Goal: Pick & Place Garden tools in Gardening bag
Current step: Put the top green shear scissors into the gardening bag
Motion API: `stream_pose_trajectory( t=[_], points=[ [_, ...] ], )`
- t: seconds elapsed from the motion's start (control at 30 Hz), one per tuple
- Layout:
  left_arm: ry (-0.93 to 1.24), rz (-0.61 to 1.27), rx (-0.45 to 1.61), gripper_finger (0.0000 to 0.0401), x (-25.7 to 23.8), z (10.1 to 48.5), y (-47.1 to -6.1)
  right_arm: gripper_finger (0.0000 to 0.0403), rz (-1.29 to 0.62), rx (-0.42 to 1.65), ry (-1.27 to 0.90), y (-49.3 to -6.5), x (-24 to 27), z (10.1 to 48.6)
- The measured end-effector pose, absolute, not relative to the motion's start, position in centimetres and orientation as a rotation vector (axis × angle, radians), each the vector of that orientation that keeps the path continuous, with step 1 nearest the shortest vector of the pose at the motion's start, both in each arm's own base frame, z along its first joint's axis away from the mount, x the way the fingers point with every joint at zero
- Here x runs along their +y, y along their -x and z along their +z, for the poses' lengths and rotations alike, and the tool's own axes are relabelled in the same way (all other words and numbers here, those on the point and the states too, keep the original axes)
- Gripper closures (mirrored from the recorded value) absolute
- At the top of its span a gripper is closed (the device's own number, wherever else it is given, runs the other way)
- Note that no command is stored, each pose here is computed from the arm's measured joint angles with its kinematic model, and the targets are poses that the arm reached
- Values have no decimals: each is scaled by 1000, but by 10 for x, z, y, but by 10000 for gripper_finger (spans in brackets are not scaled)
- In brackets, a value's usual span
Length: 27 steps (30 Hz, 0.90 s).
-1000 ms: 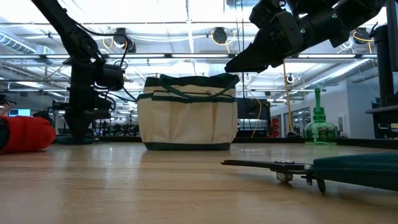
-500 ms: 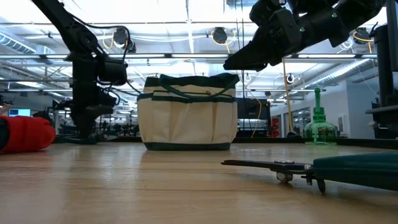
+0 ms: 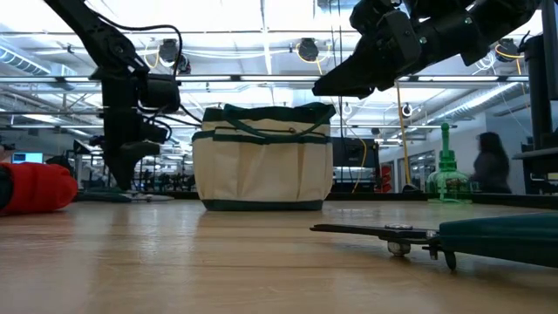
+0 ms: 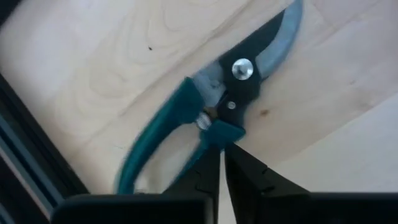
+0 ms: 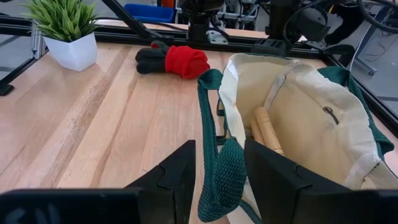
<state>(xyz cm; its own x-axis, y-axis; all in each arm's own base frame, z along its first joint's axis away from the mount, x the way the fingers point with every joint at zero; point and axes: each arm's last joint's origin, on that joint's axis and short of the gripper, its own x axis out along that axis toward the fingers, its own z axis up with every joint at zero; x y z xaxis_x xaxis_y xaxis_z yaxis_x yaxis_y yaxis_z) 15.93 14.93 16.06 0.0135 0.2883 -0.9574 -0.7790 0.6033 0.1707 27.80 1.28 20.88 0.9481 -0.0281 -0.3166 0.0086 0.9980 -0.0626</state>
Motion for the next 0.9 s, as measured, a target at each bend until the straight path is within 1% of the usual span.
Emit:
stream_pose_trajectory(
  t=[0.27, 0.37, 0.6, 0.7, 0.9],
  points=[
    [333, 834, 1367, 317, 149, 161, -160, 273, -16, 325, 62, -278, 13, 209],
    [283, 788, 1392, 293, 150, 161, -159, 273, -17, 327, 61, -278, 13, 208],
    [369, 747, 1387, 237, 151, 158, -153, 273, -16, 345, 61, -277, 13, 207],
    [398, 764, 1403, 228, 150, 153, -147, 273, -16, 353, 62, -277, 13, 206],
    [434, 787, 1419, 227, 148, 138, -134, 273, -15, 353, 62, -277, 13, 206]
  ],
)
